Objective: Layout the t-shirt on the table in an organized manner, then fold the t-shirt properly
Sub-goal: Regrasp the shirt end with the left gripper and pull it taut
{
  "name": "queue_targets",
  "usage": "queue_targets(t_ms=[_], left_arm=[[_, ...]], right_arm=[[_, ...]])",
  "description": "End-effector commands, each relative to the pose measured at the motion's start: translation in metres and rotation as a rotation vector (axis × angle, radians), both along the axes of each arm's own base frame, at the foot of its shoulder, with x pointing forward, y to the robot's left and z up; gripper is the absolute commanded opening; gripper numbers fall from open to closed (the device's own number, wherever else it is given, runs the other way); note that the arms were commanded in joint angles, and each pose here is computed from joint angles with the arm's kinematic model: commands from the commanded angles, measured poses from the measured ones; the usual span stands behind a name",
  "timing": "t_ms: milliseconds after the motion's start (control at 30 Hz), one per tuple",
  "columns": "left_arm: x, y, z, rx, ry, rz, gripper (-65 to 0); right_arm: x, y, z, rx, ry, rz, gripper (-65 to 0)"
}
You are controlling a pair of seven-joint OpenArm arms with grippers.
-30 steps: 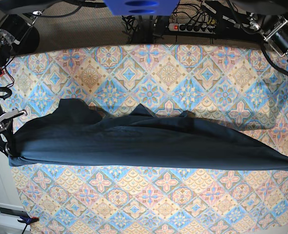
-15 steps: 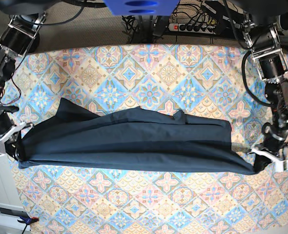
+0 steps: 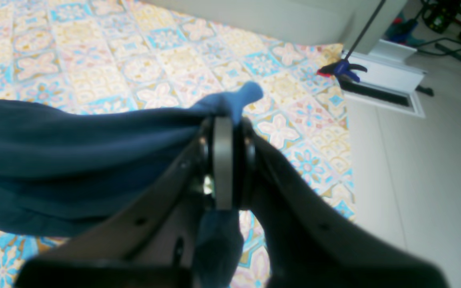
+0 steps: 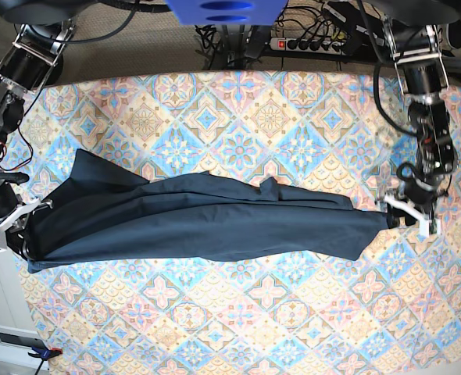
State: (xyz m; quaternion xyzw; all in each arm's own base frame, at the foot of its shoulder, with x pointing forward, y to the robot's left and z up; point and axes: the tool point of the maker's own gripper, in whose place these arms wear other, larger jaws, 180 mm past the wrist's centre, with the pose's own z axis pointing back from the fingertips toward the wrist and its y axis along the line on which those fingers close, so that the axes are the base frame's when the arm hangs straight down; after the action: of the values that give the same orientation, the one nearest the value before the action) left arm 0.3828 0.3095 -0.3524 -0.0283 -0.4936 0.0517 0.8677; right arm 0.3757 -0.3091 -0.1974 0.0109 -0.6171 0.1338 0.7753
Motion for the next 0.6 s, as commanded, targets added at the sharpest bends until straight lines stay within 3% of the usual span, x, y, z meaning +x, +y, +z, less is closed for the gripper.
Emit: queue_targets(t_ms=[0, 133, 267, 433, 567], left_arm=[[0.004, 0.006, 0.019, 0.024, -0.054, -0.003, -38.0], [-0.034, -0.003, -0.010, 0.021, 0.026, -0.027, -38.0], [-0.052, -0.039, -0.035, -0.075, 0.075, -0.080, -38.0], [-0.058, -0.091, -0.053, -0.161, 0.114, -0.179, -38.0], [-0.041, -0.114, -0.046, -0.209, 0.078, -0.185, -38.0]], right_arm=[[0.003, -0.003, 0.027, -0.010, -0.079, 0.009, -65.0], [0.003, -0.002, 0.027, -0.010, -0.077, 0.009, -65.0], [0.003, -0.002, 0.026, -0.009, -0.075, 0.010, -65.0], [0.006, 0.013, 0.023, -0.017, -0.066, 0.051, -65.0], [0.002, 0.023, 0.026, -0.041, -0.075, 0.077, -65.0]])
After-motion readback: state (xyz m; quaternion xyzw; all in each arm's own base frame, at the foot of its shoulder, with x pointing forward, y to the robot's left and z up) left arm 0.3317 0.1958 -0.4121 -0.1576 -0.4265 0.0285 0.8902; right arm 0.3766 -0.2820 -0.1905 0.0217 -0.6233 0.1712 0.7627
